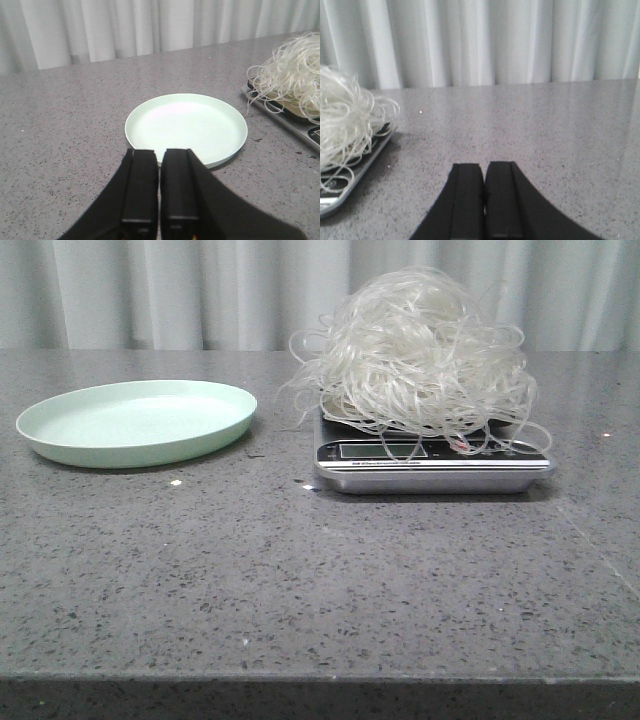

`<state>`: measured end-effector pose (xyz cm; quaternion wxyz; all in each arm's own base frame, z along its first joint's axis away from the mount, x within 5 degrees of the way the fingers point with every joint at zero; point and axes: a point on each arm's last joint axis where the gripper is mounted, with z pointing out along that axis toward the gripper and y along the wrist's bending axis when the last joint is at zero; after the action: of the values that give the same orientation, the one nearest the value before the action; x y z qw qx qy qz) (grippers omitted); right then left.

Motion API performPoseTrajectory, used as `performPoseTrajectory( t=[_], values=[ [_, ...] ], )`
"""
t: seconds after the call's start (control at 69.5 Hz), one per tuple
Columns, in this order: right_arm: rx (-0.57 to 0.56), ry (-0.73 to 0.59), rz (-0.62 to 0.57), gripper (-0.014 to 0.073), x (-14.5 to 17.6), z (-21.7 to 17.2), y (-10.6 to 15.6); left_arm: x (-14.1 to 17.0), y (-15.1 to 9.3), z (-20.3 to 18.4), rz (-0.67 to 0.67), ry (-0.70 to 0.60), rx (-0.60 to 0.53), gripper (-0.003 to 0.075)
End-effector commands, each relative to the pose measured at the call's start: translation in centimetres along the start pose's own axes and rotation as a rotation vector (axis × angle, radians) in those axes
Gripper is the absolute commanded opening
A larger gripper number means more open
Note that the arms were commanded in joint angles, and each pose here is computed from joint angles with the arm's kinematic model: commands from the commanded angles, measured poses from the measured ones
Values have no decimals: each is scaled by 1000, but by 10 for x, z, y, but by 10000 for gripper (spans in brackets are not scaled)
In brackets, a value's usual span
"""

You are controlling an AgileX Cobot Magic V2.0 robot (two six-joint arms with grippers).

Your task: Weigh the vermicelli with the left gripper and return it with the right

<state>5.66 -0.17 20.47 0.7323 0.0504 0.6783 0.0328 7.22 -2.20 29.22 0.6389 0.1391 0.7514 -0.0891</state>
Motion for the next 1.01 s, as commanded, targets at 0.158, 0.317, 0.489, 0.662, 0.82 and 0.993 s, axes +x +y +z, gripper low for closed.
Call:
performPoseTrajectory(
  t=[0.158,0.317,0.489,0.662,0.82,0.993],
  values=[
    [-12,-248,34,151,-78,-10,8,-15,-2,-2,-12,-95,24,137],
    [-49,-161,30,151,-138,3,19,-15,-2,-2,-12,-95,24,137],
    [-94,55,29,153,-187,41,32,-15,-2,-2,-12,-95,24,137],
    [-192,237,-34,153,-214,86,48,-15,-2,-2,-12,-95,24,137],
    [-291,406,-95,203,-219,125,66,-15,-2,-2,-12,-95,24,137],
    [-370,503,-105,437,-225,167,87,-15,-2,-2,-12,-95,24,137]
  ],
)
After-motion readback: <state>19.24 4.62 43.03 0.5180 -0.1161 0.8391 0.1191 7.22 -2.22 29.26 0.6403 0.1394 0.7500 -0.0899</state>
